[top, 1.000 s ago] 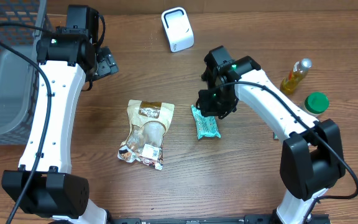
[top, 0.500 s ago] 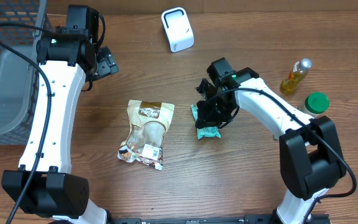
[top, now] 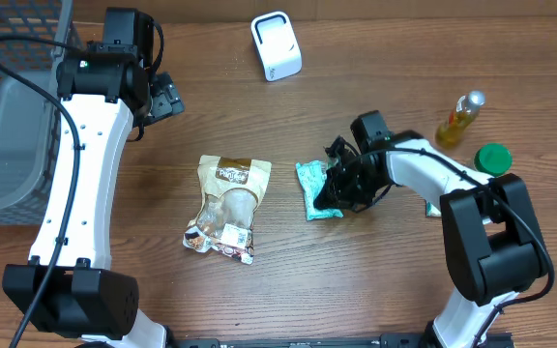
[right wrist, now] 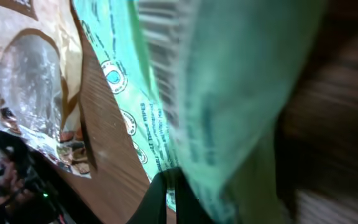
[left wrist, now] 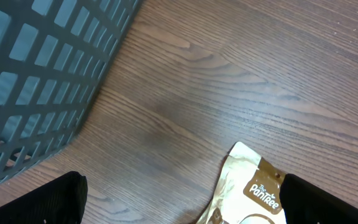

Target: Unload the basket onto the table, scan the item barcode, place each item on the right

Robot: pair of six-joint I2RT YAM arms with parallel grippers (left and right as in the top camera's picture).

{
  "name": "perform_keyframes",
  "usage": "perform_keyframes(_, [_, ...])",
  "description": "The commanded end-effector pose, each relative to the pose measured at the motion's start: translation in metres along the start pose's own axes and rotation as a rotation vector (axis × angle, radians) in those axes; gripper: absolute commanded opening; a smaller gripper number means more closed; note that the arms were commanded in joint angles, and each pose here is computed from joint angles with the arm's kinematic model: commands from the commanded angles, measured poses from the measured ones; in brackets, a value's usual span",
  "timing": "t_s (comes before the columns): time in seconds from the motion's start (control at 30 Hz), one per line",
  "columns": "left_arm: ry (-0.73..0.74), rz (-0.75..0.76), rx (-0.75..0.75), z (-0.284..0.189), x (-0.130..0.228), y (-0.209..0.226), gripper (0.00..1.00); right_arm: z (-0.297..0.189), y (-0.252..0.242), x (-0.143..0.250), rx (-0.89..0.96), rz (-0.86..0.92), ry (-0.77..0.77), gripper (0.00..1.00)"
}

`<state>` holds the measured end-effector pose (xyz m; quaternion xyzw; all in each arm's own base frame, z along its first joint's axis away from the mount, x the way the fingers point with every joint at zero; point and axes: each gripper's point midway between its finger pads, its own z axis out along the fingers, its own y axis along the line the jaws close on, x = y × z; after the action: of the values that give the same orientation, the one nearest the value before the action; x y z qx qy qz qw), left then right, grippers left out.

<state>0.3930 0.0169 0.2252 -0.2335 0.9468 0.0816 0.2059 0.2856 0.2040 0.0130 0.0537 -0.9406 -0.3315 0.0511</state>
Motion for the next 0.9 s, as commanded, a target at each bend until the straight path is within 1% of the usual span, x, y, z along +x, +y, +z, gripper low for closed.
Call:
perform_keyframes(0.0, [-0.035, 0.021, 0.010, -0.011, -0.005, -0.003, 1.00, 0.018, -0.016, 0.020, -0.005, 0.121, 0.055, 0.04])
perform_keyframes(0.13, [-0.036, 0.021, 0.009, -0.011, -0.005, -0.003, 1.00, 0.015, -0.021, 0.017, -0.001, 0.188, 0.047, 0.04])
perform_keyframes(0.27, [-0.036, 0.021, 0.009, -0.011, -0.005, -0.003, 0.99, 0.006, -0.011, 0.008, -0.002, 0.201, 0.041, 0.04])
perform_keyframes(0.57, [-0.036, 0.021, 0.009, -0.011, -0.005, -0.003, 1.00, -0.056, 0.050, -0.036, -0.019, 0.005, -0.022, 0.04])
perform_keyframes(0.67, [-0.036, 0.021, 0.009, -0.011, -0.005, -0.003, 1.00, -0.059, 0.054, -0.046, -0.025, -0.022, -0.055, 0.04])
perform_keyframes(0.87, [-0.036, 0.021, 0.009, -0.011, -0.005, -0.003, 1.00, -0.050, 0.049, -0.053, -0.025, -0.029, -0.062, 0.04])
